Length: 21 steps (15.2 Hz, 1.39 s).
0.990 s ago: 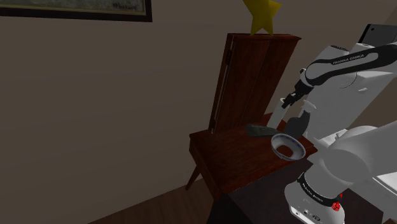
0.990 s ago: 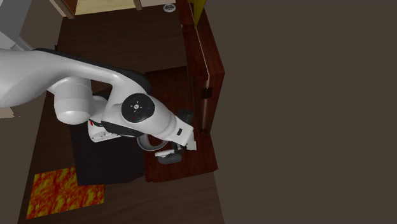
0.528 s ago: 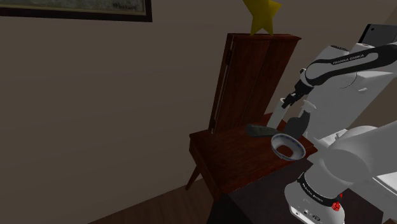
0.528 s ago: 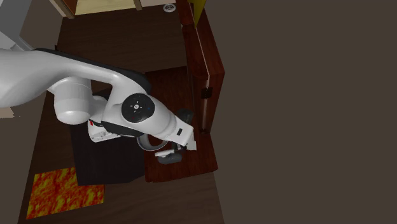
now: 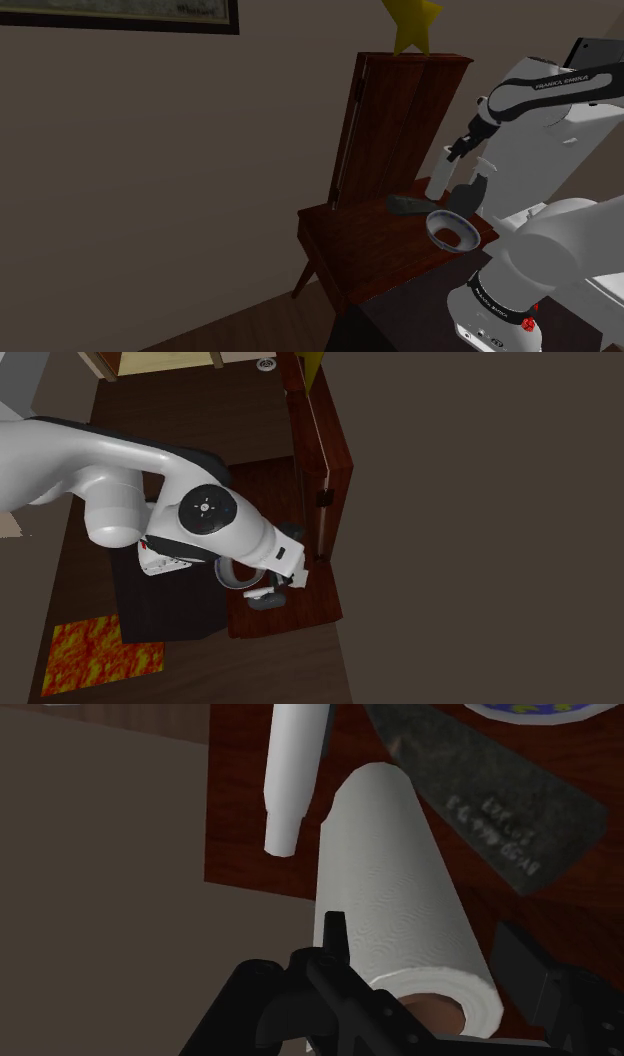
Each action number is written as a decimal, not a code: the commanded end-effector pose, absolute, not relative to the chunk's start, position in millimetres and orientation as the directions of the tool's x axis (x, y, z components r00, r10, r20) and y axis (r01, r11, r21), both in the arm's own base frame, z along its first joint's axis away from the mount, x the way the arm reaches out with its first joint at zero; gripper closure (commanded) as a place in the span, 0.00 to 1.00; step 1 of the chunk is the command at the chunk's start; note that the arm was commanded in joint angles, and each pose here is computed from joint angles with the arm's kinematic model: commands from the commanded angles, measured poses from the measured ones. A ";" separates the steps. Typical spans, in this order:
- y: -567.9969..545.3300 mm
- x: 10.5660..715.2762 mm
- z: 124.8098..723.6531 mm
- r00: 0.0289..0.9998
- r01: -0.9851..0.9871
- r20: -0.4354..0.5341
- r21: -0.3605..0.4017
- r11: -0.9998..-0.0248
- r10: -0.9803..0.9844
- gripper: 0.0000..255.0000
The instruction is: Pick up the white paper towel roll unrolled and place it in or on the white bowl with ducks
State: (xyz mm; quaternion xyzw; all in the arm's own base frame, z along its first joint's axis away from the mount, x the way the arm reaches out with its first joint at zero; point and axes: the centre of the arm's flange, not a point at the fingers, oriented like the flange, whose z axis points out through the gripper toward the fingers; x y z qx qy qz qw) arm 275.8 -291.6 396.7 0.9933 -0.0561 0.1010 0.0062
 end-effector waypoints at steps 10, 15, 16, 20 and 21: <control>-291.1 274.6 455.3 0.973 -0.113 0.201 0.001 -0.994 -0.110 1.00; -291.1 274.6 481.5 0.973 -0.113 0.201 0.001 -0.994 -0.110 1.00; -284.1 265.0 487.3 0.973 -0.113 0.201 0.001 -0.994 -0.110 1.00; -256.0 226.7 510.3 0.973 -0.113 0.201 0.001 -0.994 -0.110 1.00; -249.0 217.1 516.0 0.973 -0.113 0.201 0.001 -0.994 -0.110 1.00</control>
